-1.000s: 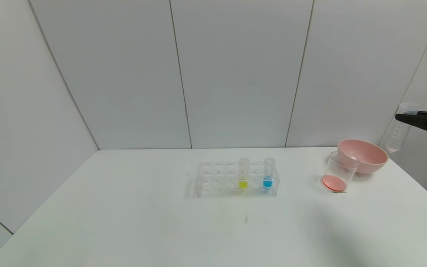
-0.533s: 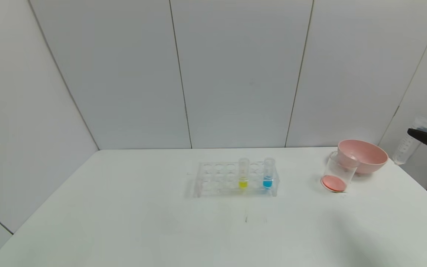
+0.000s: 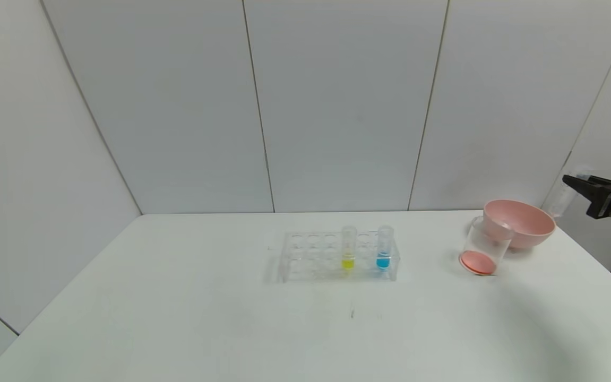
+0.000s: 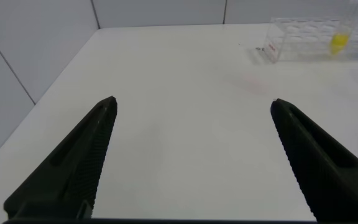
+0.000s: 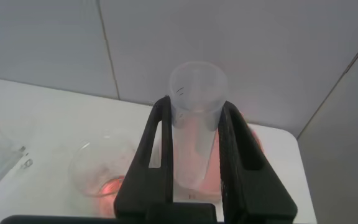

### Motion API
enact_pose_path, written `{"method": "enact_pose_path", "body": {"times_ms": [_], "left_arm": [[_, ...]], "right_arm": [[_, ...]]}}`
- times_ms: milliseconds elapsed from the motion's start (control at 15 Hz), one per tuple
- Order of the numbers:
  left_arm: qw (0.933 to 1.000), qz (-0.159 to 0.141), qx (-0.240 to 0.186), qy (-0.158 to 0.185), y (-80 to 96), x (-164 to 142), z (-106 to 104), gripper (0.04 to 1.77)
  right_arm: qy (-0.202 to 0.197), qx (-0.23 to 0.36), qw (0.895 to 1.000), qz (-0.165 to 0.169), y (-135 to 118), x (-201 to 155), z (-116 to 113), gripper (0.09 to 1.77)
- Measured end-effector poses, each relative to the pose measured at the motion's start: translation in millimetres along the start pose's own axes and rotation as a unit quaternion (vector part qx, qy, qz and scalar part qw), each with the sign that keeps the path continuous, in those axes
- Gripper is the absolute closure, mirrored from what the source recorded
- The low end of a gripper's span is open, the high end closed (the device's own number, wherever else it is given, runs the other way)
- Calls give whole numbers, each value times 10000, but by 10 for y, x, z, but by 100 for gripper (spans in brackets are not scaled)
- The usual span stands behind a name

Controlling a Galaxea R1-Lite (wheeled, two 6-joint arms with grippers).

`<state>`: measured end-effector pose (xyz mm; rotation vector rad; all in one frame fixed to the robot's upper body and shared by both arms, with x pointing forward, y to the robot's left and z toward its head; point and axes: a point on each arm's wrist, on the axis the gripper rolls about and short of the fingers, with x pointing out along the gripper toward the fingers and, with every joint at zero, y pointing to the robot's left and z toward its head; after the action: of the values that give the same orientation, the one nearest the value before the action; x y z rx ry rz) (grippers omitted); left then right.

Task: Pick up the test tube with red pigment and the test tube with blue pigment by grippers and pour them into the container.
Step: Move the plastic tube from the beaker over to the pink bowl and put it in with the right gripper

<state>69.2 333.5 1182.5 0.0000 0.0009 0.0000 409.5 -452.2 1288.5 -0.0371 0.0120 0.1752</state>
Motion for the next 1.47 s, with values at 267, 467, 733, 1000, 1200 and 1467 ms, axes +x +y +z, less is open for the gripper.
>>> {"method": "enact_pose_path", "body": {"times_ms": [267, 467, 733, 1000, 1200, 1467], "left_arm": [[10000, 0, 0, 2, 0, 0, 0, 5], [10000, 0, 0, 0, 0, 0, 0, 5], [10000, 0, 0, 0, 0, 0, 0, 5], [10000, 0, 0, 0, 0, 0, 0, 5], [10000, 0, 0, 0, 0, 0, 0, 5], [10000, 0, 0, 0, 0, 0, 0, 5]], "right_arm": [[-143, -92, 9995, -247, -283, 575, -174, 137], [-14, 15, 9998, -193, -366, 880, -351, 137], [134, 152, 9997, -138, -387, 1019, -560, 137], [168, 169, 9996, -121, -397, 1043, -625, 137], [169, 169, 9996, -134, -404, 1042, -629, 119], [156, 169, 9996, -142, -394, 1025, -608, 77]]}}
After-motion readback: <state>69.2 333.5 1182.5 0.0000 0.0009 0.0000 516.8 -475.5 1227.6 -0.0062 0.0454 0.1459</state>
